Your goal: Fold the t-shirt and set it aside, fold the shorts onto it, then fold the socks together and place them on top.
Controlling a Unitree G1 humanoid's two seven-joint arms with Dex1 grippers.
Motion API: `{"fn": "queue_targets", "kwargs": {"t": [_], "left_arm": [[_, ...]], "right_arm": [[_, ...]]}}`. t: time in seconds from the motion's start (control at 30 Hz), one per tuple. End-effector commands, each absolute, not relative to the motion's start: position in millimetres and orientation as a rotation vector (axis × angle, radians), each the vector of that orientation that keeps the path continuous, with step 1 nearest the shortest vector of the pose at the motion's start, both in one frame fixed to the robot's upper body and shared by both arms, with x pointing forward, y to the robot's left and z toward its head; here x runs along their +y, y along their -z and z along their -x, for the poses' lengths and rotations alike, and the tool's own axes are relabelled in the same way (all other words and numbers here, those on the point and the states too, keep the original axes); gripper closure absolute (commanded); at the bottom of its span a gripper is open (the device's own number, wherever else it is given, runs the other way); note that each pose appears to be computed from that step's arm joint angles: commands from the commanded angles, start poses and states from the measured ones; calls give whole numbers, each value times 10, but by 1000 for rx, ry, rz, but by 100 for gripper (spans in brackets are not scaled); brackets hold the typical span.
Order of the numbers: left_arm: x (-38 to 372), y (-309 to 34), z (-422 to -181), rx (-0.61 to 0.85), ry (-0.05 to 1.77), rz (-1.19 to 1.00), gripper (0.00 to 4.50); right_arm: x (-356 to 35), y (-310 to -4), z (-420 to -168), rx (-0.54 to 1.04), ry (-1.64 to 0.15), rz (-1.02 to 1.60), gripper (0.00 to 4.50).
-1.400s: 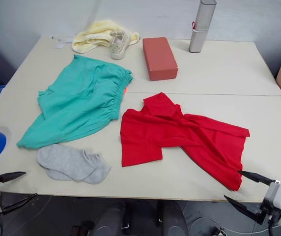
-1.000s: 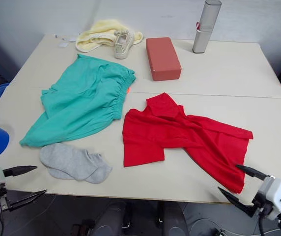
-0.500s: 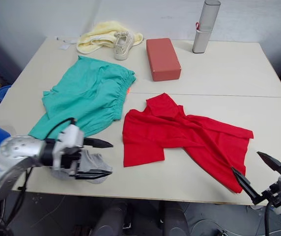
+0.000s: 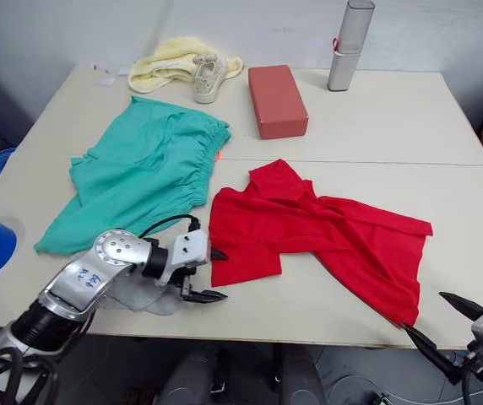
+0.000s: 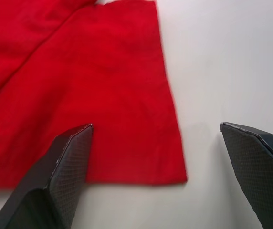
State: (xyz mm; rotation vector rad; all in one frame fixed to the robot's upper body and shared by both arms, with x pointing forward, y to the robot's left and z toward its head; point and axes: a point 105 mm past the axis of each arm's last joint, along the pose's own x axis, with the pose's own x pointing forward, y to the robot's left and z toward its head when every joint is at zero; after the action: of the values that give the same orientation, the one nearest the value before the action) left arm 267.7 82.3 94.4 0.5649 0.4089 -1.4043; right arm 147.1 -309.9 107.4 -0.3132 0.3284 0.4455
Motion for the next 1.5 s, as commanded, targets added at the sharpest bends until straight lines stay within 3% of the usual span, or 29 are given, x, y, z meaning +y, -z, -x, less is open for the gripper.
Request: {"fn": "queue_targets", "kwargs": {"t": [0.03, 0.47, 0.7, 0.8, 1.17, 1.3, 1.5], "left_arm": [[883, -863, -2699, 445, 1389, -625, 61], [860, -777, -2704, 455, 1377, -646, 449], [877, -781, -2701, 457, 1371, -636, 449], [886, -780, -2715, 457, 1361, -631, 450], [941, -781, -2691, 466, 1365, -613, 450], [1012, -854, -2692, 439, 1378, -615, 450], [1066, -1103, -2439, 357, 1526, -532, 450]], "right_arm": [[-3096, -1099, -1578, 336, -454, 274, 0], [-3105, -941, -1834, 476, -482, 187, 0], [-3043, -911, -1833, 510, -551, 155, 0], [-3038, -949, -1847, 497, -552, 158, 53], [-3089, -1083, -1871, 424, -548, 201, 433], [-3056, -1268, -1842, 304, -597, 253, 445], [-2976, -1369, -1675, 233, -735, 425, 445]]}}
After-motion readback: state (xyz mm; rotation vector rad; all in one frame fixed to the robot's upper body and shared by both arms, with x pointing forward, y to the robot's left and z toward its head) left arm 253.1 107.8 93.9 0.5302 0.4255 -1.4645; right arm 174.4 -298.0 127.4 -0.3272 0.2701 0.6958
